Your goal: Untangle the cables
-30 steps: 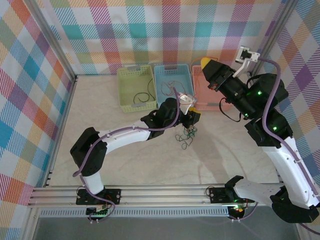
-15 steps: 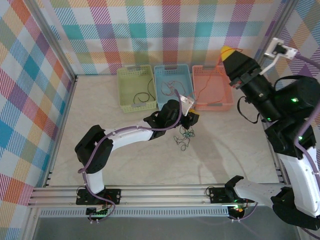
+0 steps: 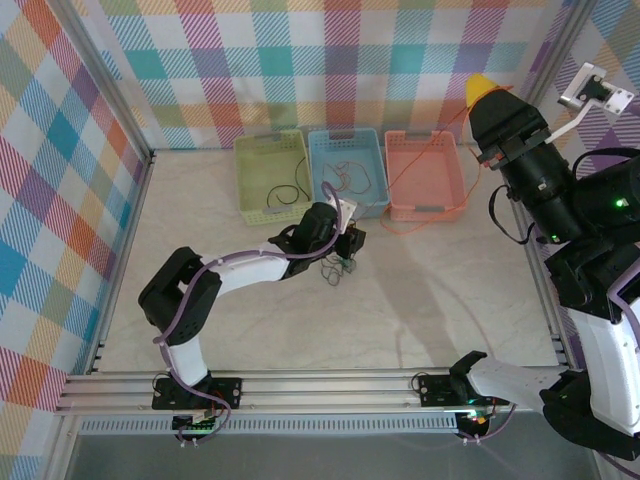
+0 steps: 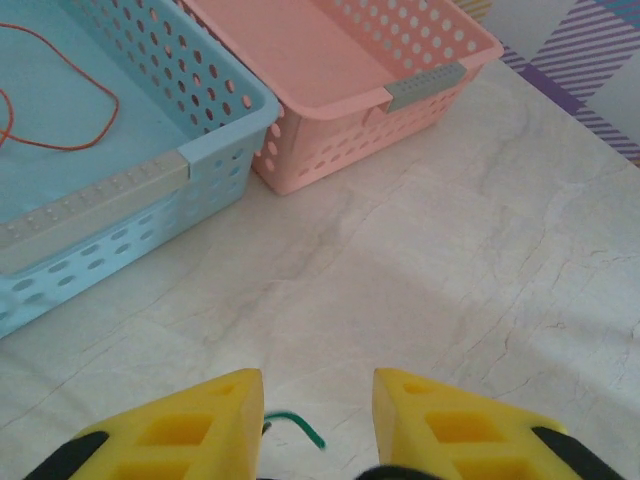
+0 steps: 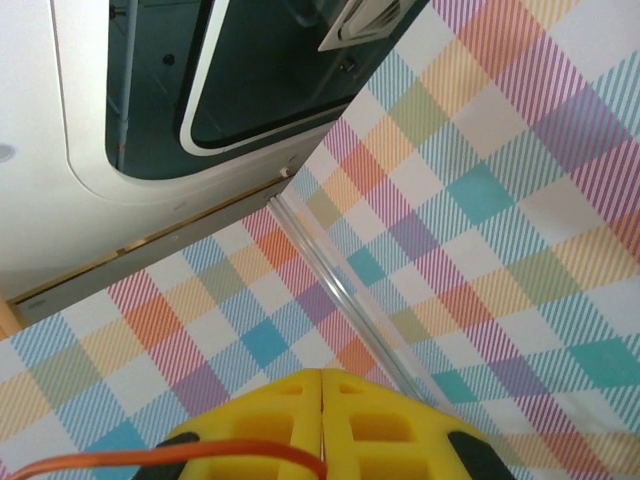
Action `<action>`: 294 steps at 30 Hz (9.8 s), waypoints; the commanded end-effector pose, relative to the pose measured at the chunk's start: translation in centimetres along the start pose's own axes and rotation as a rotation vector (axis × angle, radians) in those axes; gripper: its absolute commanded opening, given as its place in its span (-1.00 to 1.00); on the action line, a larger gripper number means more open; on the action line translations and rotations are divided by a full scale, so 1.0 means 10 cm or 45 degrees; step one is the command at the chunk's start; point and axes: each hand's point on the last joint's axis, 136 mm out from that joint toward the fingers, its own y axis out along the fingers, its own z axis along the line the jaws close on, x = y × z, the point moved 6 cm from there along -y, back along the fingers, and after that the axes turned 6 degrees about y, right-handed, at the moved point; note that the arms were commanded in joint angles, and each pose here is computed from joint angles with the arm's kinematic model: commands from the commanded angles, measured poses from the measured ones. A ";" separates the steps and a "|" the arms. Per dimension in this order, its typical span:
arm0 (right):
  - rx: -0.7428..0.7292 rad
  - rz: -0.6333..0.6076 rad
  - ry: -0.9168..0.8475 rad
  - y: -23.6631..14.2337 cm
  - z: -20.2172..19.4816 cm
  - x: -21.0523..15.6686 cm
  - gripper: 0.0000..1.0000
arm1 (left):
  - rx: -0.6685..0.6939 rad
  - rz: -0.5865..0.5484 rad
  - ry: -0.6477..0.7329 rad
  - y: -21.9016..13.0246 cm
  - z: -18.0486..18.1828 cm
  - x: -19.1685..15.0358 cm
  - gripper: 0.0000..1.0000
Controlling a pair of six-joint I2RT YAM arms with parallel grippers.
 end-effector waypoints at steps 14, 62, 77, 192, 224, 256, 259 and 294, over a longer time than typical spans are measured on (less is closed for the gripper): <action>0.057 -0.350 -0.281 -0.23 0.52 0.73 -1.00 | 0.129 0.044 -0.070 -0.26 0.35 -0.19 -0.31; -0.285 -0.064 -0.381 -0.21 -0.70 -0.38 -1.00 | 0.411 0.328 -0.522 -1.89 0.55 -0.11 0.68; -0.546 -0.121 -0.616 -0.61 -1.10 -0.49 -1.00 | 0.601 0.352 -0.604 -2.04 0.75 -0.52 -0.68; 0.560 1.628 -0.636 -0.29 -2.64 -4.21 0.10 | 0.066 -0.460 -0.870 -3.59 0.75 0.43 -1.00; 0.929 1.486 -0.712 0.19 -2.80 -5.45 0.18 | -0.184 -0.514 -0.727 -3.68 0.47 0.96 -1.00; 0.618 1.287 -0.681 0.50 -3.10 -5.07 -1.00 | 0.101 -0.494 -0.764 -3.79 0.54 0.86 -1.00; 0.485 1.251 -0.675 0.52 -3.26 -4.82 -1.00 | 0.156 -0.470 -0.795 -3.73 0.60 0.71 -1.00; -0.222 1.002 -0.970 -0.19 -3.51 -3.30 -1.00 | 0.547 -0.384 -0.819 -3.62 0.84 -0.11 -1.00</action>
